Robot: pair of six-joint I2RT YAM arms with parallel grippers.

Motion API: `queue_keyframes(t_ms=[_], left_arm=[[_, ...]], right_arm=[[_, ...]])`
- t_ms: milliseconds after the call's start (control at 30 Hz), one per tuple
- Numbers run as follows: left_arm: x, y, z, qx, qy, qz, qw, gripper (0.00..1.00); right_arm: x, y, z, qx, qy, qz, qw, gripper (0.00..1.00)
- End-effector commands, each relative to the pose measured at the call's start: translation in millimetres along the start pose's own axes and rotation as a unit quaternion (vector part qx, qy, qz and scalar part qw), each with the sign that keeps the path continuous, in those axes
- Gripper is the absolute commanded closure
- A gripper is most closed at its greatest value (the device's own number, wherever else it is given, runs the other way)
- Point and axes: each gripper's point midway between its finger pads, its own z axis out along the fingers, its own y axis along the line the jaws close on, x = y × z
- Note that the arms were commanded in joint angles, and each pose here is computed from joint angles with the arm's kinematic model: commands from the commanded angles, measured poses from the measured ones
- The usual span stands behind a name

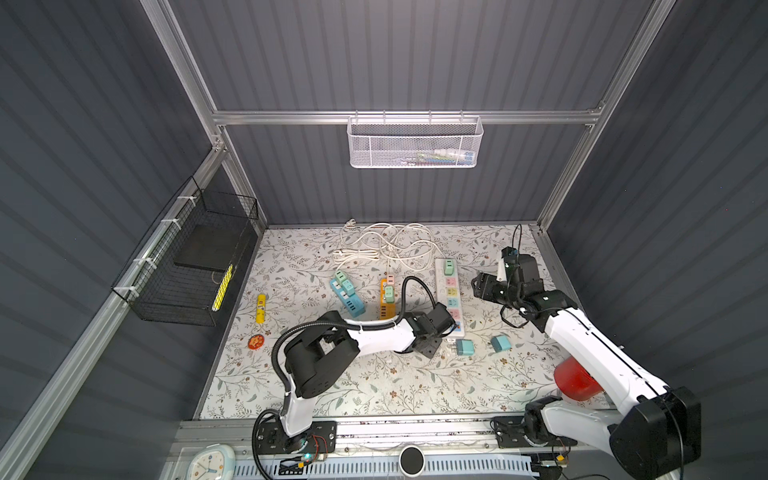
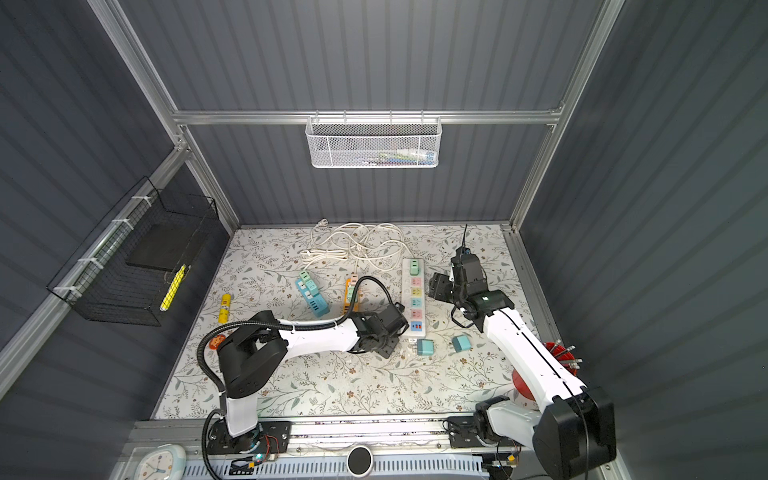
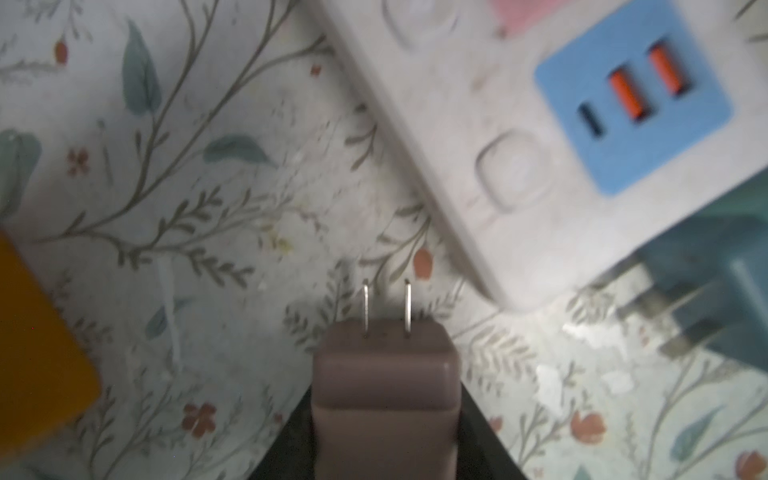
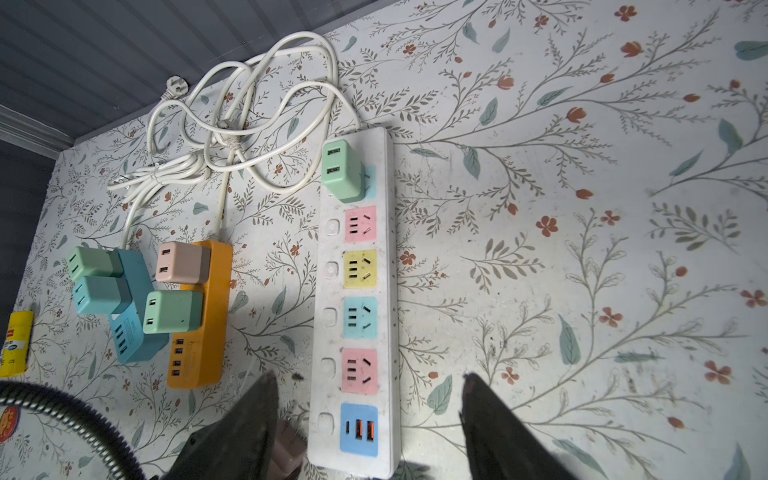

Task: Insert the plug
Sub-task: 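Lower the left gripper over the loose pink adapter near the strip's near end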

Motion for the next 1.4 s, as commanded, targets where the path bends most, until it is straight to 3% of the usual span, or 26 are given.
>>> queue_keyframes(t_ms=[0,200,333,500,800,1200,1367], left_arm=[[32.2,26.1,-19.1,-0.032,0.018,-0.044,0.998,0.59],[79.8,49.0,-36.3,-0.043,0.024,-0.143,0.988,0.59],[89.2,48.5,-34.5,-0.03,0.019,-0.187,0.982,0.38],[84.1,33.3,-34.5,0.004,0.024,-0.183,0.983,0.24],[66.4,-17.7,-48.4,0.083,0.047,-0.181,0.979,0.22],[90.9,-37.4,-50.2,0.087,0.097,-0.168,0.977,0.24],[79.3,-57.7,-49.9,0.106,0.082,-0.143,0.981,0.23]], right_arm=[[2.6,0.6,-3.4,-0.006,0.006,-0.002,1.0,0.31],[5.6,8.1,-2.2,-0.031,0.005,0.001,0.999,0.32],[4.1,12.2,-2.2,-0.042,0.003,0.003,0.999,0.29],[1.2,12.8,-10.4,-0.042,-0.005,-0.001,0.999,0.27],[5.1,5.7,-19.6,-0.033,-0.017,0.001,0.999,0.25],[10.3,1.5,-24.0,-0.026,-0.012,-0.001,1.0,0.24],[10.9,-1.7,-22.8,-0.019,-0.014,-0.004,1.0,0.23]])
